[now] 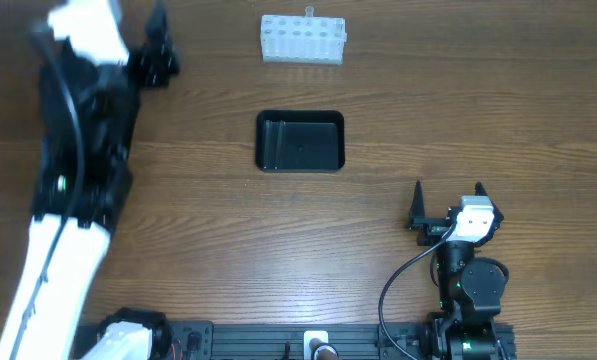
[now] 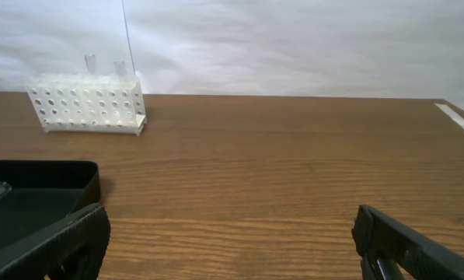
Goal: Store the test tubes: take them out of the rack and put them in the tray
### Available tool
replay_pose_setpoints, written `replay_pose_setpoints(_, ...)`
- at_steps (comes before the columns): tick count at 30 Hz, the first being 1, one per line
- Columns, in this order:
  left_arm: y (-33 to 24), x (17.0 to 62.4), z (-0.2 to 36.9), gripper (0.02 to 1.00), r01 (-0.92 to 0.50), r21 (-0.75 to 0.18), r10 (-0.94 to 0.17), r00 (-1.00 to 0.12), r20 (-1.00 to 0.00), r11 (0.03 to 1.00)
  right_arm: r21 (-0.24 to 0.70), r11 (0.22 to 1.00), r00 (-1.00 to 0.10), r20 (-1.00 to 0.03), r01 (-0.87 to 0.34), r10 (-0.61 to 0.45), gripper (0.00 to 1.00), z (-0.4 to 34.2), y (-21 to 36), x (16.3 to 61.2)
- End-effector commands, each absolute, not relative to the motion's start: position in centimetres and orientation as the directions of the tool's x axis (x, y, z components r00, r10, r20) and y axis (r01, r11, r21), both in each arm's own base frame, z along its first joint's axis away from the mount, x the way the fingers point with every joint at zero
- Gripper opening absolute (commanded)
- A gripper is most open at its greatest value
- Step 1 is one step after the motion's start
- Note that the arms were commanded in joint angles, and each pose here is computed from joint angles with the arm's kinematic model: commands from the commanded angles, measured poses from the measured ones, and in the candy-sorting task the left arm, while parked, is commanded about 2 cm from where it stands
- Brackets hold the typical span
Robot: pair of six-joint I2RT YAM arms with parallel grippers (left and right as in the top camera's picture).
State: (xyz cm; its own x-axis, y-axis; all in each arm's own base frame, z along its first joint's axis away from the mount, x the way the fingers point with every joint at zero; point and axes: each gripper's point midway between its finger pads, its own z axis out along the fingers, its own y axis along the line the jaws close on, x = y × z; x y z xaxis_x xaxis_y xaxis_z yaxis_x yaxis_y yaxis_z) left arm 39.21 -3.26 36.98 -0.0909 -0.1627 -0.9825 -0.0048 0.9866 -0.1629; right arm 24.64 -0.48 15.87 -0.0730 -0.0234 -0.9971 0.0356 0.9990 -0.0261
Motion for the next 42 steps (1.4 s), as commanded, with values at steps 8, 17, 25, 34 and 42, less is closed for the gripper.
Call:
replay_pose_setpoints(8,-1.4,30.2,28.9,0.996,0.018,-0.162,-0.162,0.021,-0.987,0.987,-0.019,0.999,-0.071,-0.997,0.026,-0.017,0.991,15.8,-0.3,24.6)
replay_pose_setpoints(17,-1.4,26.1,23.7,0.998,0.052,-0.163,-0.168,0.087,-0.982,0.985,-0.019,0.999,-0.071,-0.997,0.026,-0.017,0.993,15.8,-0.3,24.6)
replay_pose_setpoints(25,-1.7,25.2,18.9,0.998,0.069,-0.159,-0.162,0.04,-0.986,0.985,-0.019,0.999,-0.071,-0.997,0.026,-0.017,0.991,15.8,-0.3,24.6)
replay_pose_setpoints(34,-1.4,24.6,15.7,1.0,0.049,-0.103,-0.099,-0.079,-0.992,0.993,-0.019,0.999,-0.071,-0.997,0.026,-0.017,0.991,15.8,-0.3,24.6)
replay_pose_setpoints(42,-1.3,24.6,15.7,0.998,0.044,-0.104,-0.1,-0.078,-0.992,0.994,-0.019,0.999,-0.071,-0.997,0.026,-0.017,0.993,15.8,-0.3,24.6)
